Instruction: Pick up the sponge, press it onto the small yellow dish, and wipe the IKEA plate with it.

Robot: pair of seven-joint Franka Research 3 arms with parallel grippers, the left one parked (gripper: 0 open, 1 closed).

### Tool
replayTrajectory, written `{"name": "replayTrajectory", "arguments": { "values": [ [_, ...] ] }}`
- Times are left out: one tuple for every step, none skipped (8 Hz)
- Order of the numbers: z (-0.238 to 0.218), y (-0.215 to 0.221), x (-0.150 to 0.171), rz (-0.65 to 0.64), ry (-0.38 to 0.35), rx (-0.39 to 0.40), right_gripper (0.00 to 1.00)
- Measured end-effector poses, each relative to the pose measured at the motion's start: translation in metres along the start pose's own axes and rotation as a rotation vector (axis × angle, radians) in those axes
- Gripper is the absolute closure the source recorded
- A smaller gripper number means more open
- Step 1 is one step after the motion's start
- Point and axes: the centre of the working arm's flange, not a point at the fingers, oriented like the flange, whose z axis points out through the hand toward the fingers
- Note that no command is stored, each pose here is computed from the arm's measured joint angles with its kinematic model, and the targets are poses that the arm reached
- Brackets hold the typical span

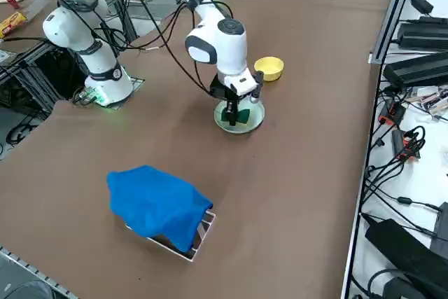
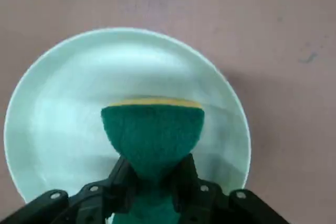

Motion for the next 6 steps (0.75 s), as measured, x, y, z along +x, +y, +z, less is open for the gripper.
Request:
{"name": "replayTrajectory", "arguments": {
  "values": [
    [-0.001, -0.001, 0.007, -0.004, 0.008, -0.001, 0.63],
    [-0.001, -0.006, 0.013, -0.012, 0.015, -0.001, 0.63],
    [-0.001, -0.014, 0.018, -0.017, 0.02, -0.001, 0.63],
    [-0.001, -0.025, 0.021, -0.015, 0.021, -0.001, 0.63],
    [-0.001, -0.038, 0.023, -0.011, 0.022, -0.001, 0.63],
    [-0.001, -0.05, 0.024, -0.005, 0.02, -0.002, 0.63]
  ]
}}
